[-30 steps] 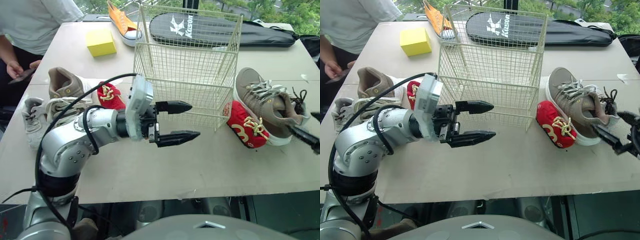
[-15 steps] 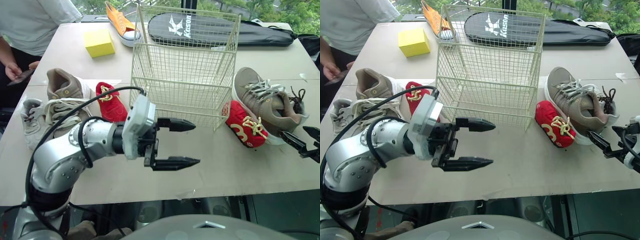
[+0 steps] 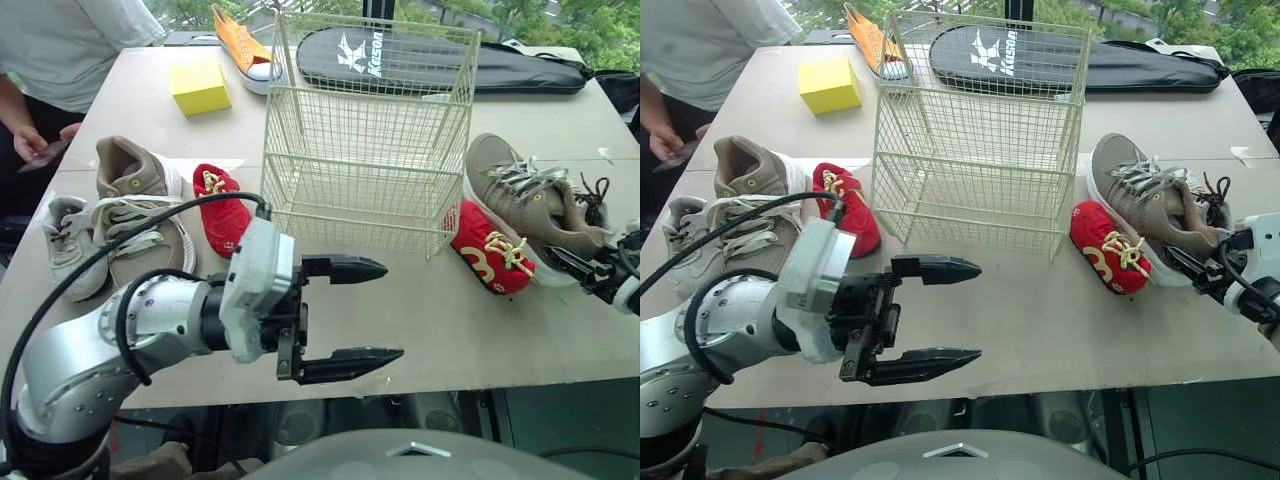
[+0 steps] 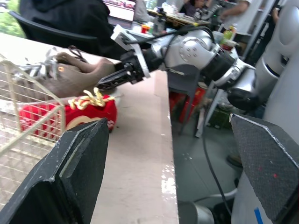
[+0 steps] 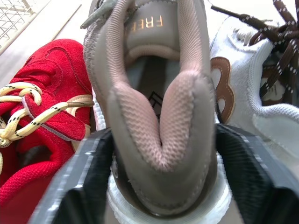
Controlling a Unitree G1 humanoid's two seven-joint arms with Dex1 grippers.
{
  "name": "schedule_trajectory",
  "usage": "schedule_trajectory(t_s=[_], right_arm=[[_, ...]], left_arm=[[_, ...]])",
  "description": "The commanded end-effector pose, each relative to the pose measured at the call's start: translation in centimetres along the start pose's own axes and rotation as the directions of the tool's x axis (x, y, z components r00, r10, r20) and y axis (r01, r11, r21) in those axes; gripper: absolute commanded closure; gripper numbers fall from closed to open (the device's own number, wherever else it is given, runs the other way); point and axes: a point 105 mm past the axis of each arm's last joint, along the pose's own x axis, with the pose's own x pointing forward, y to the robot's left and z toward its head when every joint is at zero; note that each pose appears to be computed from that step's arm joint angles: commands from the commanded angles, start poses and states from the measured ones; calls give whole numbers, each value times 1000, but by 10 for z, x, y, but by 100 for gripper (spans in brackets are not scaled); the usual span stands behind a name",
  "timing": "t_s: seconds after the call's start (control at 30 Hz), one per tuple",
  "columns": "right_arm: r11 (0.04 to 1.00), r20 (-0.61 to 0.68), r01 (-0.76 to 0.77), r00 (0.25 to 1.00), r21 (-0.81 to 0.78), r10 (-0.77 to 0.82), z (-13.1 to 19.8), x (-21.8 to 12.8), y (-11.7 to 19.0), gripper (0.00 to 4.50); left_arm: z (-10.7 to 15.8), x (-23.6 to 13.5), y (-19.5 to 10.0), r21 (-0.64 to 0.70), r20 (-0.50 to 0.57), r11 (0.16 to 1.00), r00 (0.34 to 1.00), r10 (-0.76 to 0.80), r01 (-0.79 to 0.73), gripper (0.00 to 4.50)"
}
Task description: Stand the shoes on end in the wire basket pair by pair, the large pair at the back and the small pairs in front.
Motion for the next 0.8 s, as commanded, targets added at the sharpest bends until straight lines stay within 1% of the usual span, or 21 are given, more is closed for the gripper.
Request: schedule_trajectory(t_s=[0.03,0.1,0.17,0.2,0.27,0.33,0.4,0.47,0.57,0.63,0.7,0.8], right_arm=[[996,60,37,998,-77,-33,13,-7,-4,276],[992,84,45,996,-120,-35,18,-12,-3,319],[982,141,86,988,-166,-63,31,-23,-4,348],[977,174,113,981,-182,-81,39,-29,-6,370],[967,237,145,967,-210,-93,56,-41,-6,413],[959,299,160,950,-235,-86,71,-51,-4,443],[945,353,183,932,-272,-78,84,-60,-2,447],[940,435,196,899,-278,-59,100,-70,1,448],[919,514,245,856,-309,-55,121,-82,1,448],[910,548,254,836,-327,-36,133,-89,4,449],[898,592,259,806,-357,2,153,-96,9,449],[883,633,238,770,-406,84,180,-99,24,449]], left_arm=[[11,1,10,22,28,999,999,27,-28,0],[15,2,33,14,37,998,997,65,-65,0],[19,0,73,1,53,992,991,126,-126,0],[21,-2,91,-14,65,988,986,153,-152,0],[23,-4,110,-40,93,987,983,161,-158,0],[24,-6,115,-59,124,990,983,136,-129,0],[25,-8,115,-61,149,994,984,99,-91,0],[27,-10,114,-62,177,996,981,73,-63,0],[32,-14,111,-60,217,998,975,39,-26,0],[41,-14,110,-63,251,998,967,31,-16,0],[53,-16,108,-76,299,997,954,24,-1,0],[70,-23,111,-129,380,992,924,41,9,0]])
